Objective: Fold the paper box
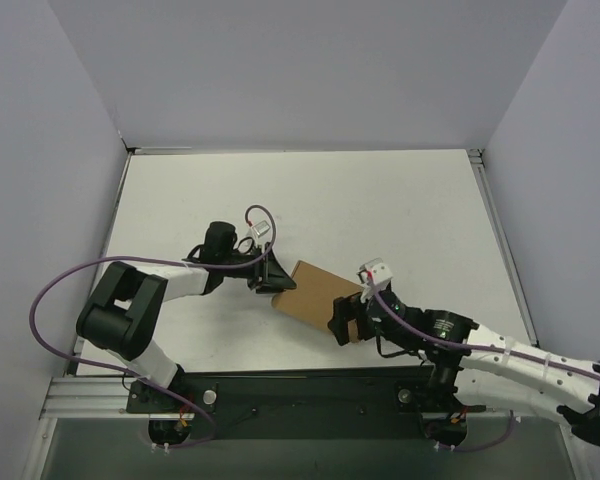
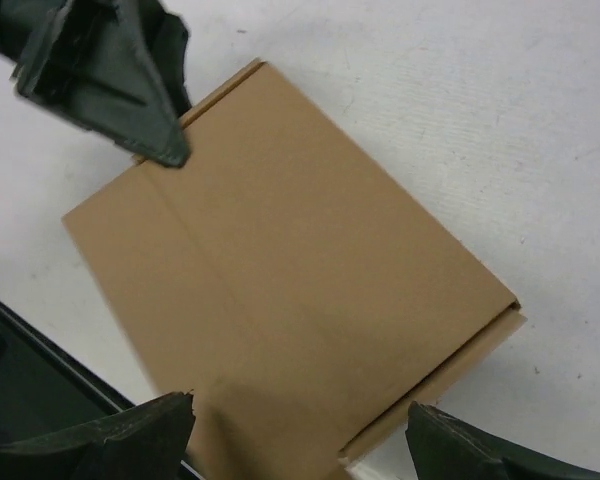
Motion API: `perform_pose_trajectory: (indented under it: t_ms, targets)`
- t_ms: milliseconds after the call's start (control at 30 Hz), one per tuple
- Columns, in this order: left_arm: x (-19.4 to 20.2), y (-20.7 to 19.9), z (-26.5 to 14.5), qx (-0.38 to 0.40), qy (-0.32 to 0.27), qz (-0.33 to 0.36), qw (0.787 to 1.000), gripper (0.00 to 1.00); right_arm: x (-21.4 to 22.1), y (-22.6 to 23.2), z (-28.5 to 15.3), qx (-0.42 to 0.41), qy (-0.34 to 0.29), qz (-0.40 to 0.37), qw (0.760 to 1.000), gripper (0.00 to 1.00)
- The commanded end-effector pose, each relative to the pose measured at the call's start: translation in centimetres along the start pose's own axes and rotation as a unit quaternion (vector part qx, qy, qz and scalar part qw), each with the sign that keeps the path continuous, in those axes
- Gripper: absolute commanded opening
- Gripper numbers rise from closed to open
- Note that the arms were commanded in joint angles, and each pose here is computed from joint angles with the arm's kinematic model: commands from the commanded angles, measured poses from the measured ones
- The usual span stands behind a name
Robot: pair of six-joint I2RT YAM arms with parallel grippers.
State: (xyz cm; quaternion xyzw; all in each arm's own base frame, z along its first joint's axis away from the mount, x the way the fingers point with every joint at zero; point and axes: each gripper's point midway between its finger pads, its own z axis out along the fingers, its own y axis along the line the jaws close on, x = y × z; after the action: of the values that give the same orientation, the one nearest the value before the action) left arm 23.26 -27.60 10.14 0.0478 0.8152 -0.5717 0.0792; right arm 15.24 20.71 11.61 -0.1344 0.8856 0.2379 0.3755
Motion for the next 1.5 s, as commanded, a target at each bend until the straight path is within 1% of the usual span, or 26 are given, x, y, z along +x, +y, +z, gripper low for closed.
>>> perform_pose_trajectory:
  t_ms: [0,33,67,133,167,233,367,467,533,667,733,800,867,933,1000,1033,1133,1167,1233,1267,1333,1367,1400,1433,1467]
  targets:
    - [-0.2,-0.6,0.0,0.016,-0.004,0.008,1.0,0.42,-4.1,-0.4,-1.1,0.113,-0.075,-0.171,0.976,0.9]
    - [-0.2,-0.6,0.0,0.016,-0.004,0.007,1.0,0.42,-4.5,0.3,-1.2,0.119,-0.078,-0.195,0.971,0.9]
    - [-0.1,-0.6,0.0,0.017,-0.004,0.006,1.0,0.42,-3.6,1.4,-0.7,0.123,-0.066,-0.237,0.961,0.91]
    - [-0.3,-0.5,-0.1,0.016,-0.007,0.004,1.0,0.42,-5.4,2.6,-1.3,0.155,-0.092,-0.285,0.941,0.91]
    - [-0.3,-0.5,-0.2,0.016,-0.008,0.003,1.0,0.42,-4.7,3.6,-0.7,0.159,-0.083,-0.322,0.93,0.92]
    - [-0.3,-0.4,-0.3,0.018,-0.009,-0.003,1.0,0.42,-5.3,4.9,-0.5,0.167,-0.082,-0.351,0.918,0.92]
    - [-0.4,-0.7,-0.4,0.027,-0.012,-0.005,1.0,0.42,-3.4,6.2,1.8,0.187,-0.051,-0.423,0.885,0.92]
    - [-0.3,-0.6,-0.6,0.029,-0.013,-0.011,0.999,0.42,-2.6,6.7,2.9,0.204,-0.04,-0.456,0.865,0.93]
    - [-0.4,-0.6,-0.7,0.029,-0.015,-0.012,0.999,0.42,-2.4,7.0,3.3,0.209,-0.038,-0.466,0.859,0.95]
    - [-0.4,-0.7,-0.7,0.032,-0.016,-0.015,0.999,0.42,-1.6,6.5,4.5,0.243,-0.021,-0.503,0.829,0.95]
    - [-0.5,-0.7,-0.8,0.034,-0.016,-0.016,0.999,0.42,-2.0,5.9,4.5,0.277,-0.025,-0.519,0.808,0.95]
    - [-0.4,-0.7,-0.8,0.035,-0.016,-0.015,0.999,0.42,-2.0,5.2,4.9,0.312,-0.025,-0.543,0.78,0.94]
    - [-0.4,-0.8,-0.8,0.036,-0.015,-0.016,0.999,0.42,-1.8,4.5,5.3,0.339,-0.024,-0.559,0.756,0.94]
    - [-0.3,-0.7,-0.8,0.036,-0.013,-0.017,0.999,0.42,-2.1,4.0,5.2,0.359,-0.026,-0.562,0.745,0.92]
    - [-0.2,-0.7,-0.8,0.036,-0.012,-0.018,0.999,0.42,-2.2,3.3,5.1,0.372,-0.022,-0.566,0.735,0.9]
    - [-0.2,-0.7,-0.8,0.036,-0.011,-0.019,0.999,0.42,-2.3,3.0,5.1,0.376,-0.022,-0.562,0.737,0.88]
    - [-0.2,-0.7,-0.7,0.039,-0.01,-0.017,0.999,0.42,-2.3,2.0,4.9,0.375,-0.009,-0.55,0.746,0.76]
    - [-0.2,-0.8,-0.7,0.041,-0.01,-0.017,0.999,0.43,-2.3,1.8,4.9,0.374,-0.006,-0.549,0.748,0.69]
    - [-0.1,-0.9,-0.8,0.044,-0.009,-0.018,0.999,0.45,-2.3,1.5,4.6,0.372,0.0,-0.555,0.744,0.61]
    - [-0.2,-1.1,-0.8,0.047,-0.011,-0.014,0.999,0.47,-2.1,1.4,4.7,0.368,0.006,-0.556,0.745,0.55]
    - [-0.3,-1.5,-0.9,0.055,-0.014,-0.007,0.998,0.5,-1.8,1.3,4.5,0.363,0.012,-0.562,0.743,0.5]
    - [-0.4,-1.6,-0.9,0.056,-0.014,-0.008,0.998,0.53,-1.7,1.2,4.5,0.359,0.02,-0.566,0.742,0.49]
    - [-0.3,-1.7,-0.9,0.058,-0.013,-0.008,0.998,0.6,-1.6,1.2,4.5,0.355,0.024,-0.57,0.741,0.48]
    - [-0.5,-1.9,-1.0,0.06,-0.016,-0.004,0.998,0.65,-1.6,1.2,4.3,0.35,0.025,-0.569,0.744,0.47]
    - [-0.7,-2.0,-1.2,0.061,-0.02,-0.001,0.998,0.73,-1.7,1.4,4.2,0.345,0.027,-0.571,0.744,0.47]
